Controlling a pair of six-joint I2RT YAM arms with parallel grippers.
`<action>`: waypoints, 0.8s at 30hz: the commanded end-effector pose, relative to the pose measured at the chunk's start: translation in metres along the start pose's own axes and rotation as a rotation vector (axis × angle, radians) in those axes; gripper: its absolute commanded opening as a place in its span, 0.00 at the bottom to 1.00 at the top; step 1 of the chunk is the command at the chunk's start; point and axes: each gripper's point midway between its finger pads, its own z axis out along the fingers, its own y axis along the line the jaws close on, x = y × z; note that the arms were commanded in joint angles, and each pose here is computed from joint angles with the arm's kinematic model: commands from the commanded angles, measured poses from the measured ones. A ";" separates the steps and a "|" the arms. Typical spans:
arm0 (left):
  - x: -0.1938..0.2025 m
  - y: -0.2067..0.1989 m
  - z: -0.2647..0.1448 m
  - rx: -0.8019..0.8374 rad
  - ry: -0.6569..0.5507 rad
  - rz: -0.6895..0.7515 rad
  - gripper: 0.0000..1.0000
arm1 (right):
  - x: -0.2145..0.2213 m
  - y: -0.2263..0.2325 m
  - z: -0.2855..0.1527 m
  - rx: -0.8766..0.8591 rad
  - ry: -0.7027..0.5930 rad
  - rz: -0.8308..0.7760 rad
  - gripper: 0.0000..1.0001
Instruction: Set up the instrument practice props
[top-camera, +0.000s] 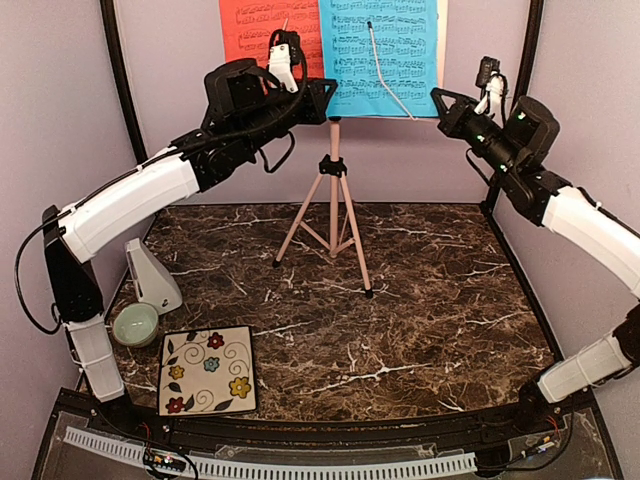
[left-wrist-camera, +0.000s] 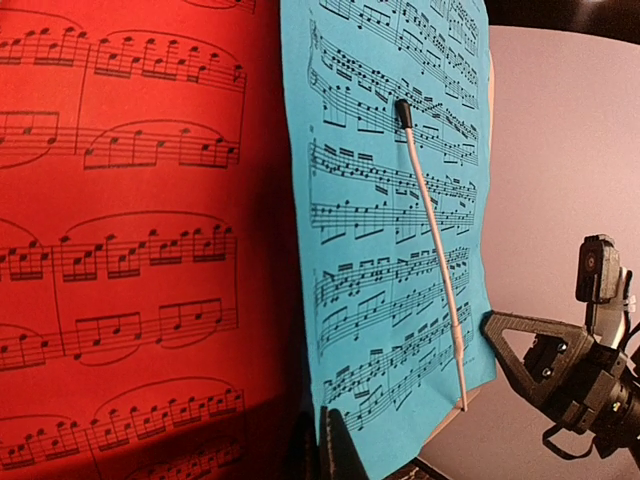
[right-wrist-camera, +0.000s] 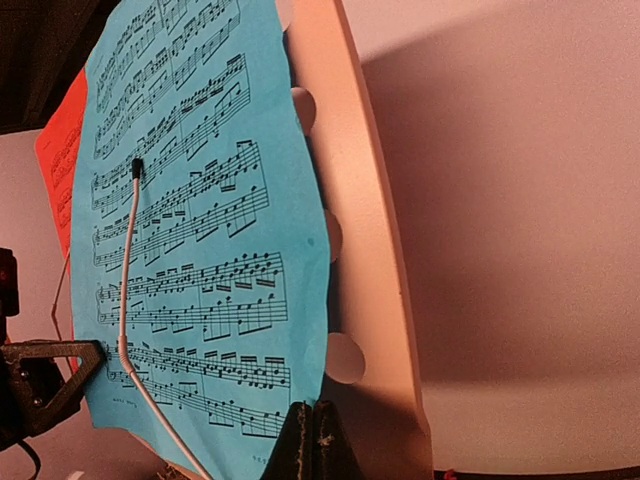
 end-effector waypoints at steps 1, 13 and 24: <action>-0.018 -0.002 0.000 -0.006 -0.032 0.064 0.00 | -0.025 -0.010 -0.012 0.059 -0.095 -0.043 0.00; -0.022 0.006 0.010 -0.024 -0.041 0.092 0.00 | -0.021 -0.019 -0.008 0.081 -0.099 -0.052 0.00; -0.026 0.010 0.020 -0.008 -0.042 0.101 0.00 | -0.017 -0.020 -0.002 0.071 -0.103 -0.045 0.00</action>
